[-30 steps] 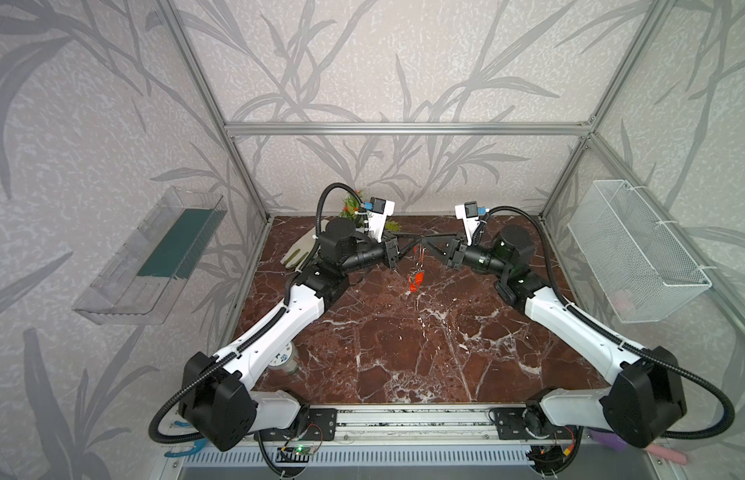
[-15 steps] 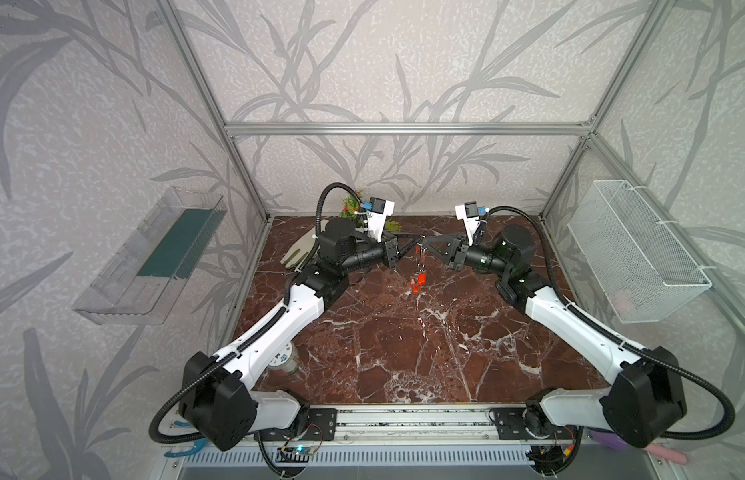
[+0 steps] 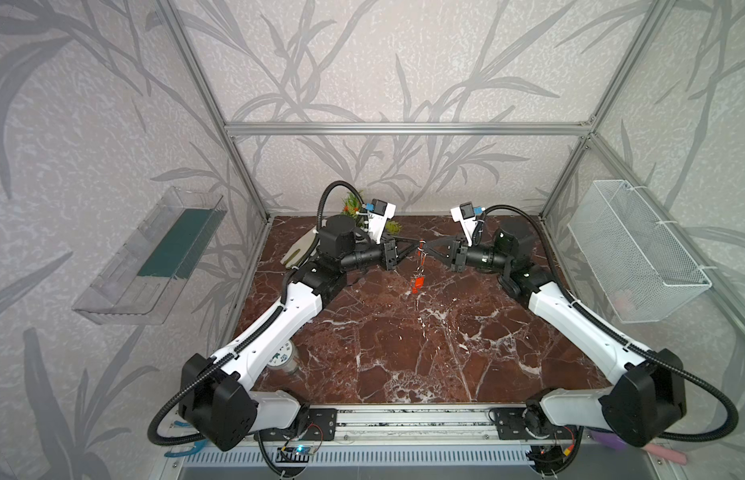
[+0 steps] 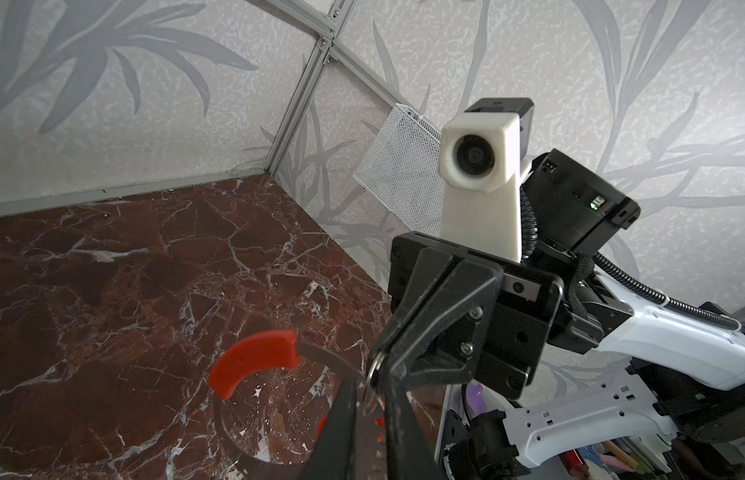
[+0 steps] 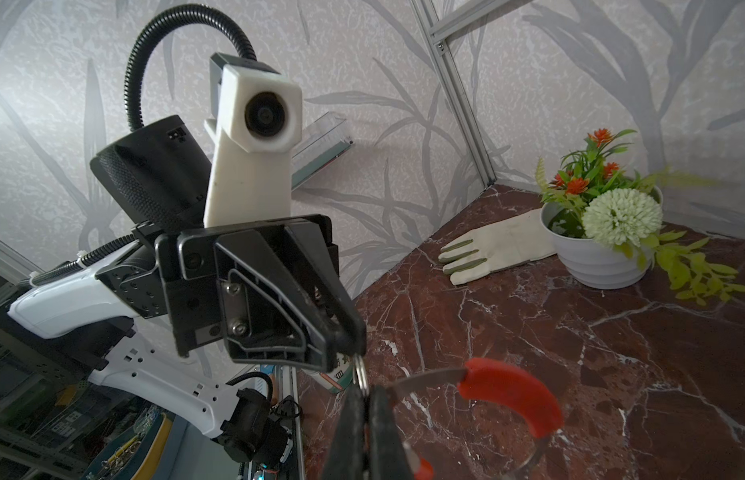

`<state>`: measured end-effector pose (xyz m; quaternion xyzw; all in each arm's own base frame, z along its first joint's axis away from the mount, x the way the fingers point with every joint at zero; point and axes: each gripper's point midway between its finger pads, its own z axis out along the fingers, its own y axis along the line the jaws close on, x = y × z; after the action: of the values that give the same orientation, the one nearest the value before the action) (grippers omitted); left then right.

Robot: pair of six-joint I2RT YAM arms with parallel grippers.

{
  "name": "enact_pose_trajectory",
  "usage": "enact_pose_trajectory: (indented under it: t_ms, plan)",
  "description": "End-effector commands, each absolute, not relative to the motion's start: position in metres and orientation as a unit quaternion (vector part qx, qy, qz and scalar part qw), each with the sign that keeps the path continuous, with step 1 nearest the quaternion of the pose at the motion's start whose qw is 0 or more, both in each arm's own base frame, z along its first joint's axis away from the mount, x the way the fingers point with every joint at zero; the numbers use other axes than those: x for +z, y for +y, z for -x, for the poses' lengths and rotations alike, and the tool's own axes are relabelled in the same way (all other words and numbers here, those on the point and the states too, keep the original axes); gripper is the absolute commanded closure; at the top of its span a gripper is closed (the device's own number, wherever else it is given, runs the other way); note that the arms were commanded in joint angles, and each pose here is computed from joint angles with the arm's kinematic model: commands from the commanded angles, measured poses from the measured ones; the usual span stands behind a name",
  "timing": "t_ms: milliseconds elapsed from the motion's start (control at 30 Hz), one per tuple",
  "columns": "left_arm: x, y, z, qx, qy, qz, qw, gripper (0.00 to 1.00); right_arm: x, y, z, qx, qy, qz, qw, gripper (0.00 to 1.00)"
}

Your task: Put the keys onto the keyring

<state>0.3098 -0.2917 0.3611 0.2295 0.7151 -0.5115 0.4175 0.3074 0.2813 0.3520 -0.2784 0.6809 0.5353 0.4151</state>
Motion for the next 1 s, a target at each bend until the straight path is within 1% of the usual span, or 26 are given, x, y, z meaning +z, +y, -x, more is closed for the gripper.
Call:
enact_pose_trajectory:
  t_ms: [0,300,467,700,867,967]
  plan:
    - [0.369,-0.287,-0.291,-0.503,0.713,-0.274,0.403,0.82,0.349,0.281,-0.293,0.514,0.682,0.341,0.394,1.00]
    - [0.351,-0.284,-0.275,-0.481,0.732,-0.316,0.363,0.82,0.321,0.286,-0.275,0.455,0.709,0.418,0.340,1.00]
    - [0.343,-0.286,-0.270,-0.480,0.739,-0.327,0.341,0.82,0.316,0.295,-0.270,0.448,0.707,0.443,0.323,1.00]
    - [0.331,-0.286,-0.268,-0.468,0.751,-0.335,0.323,0.82,0.323,0.301,-0.270,0.451,0.700,0.449,0.325,1.00]
    - [0.328,-0.282,-0.273,-0.445,0.762,-0.330,0.336,0.83,0.324,0.301,-0.269,0.454,0.696,0.450,0.328,1.00]
    - [0.328,-0.283,-0.272,-0.449,0.759,-0.333,0.333,0.83,0.324,0.301,-0.268,0.455,0.695,0.450,0.329,1.00]
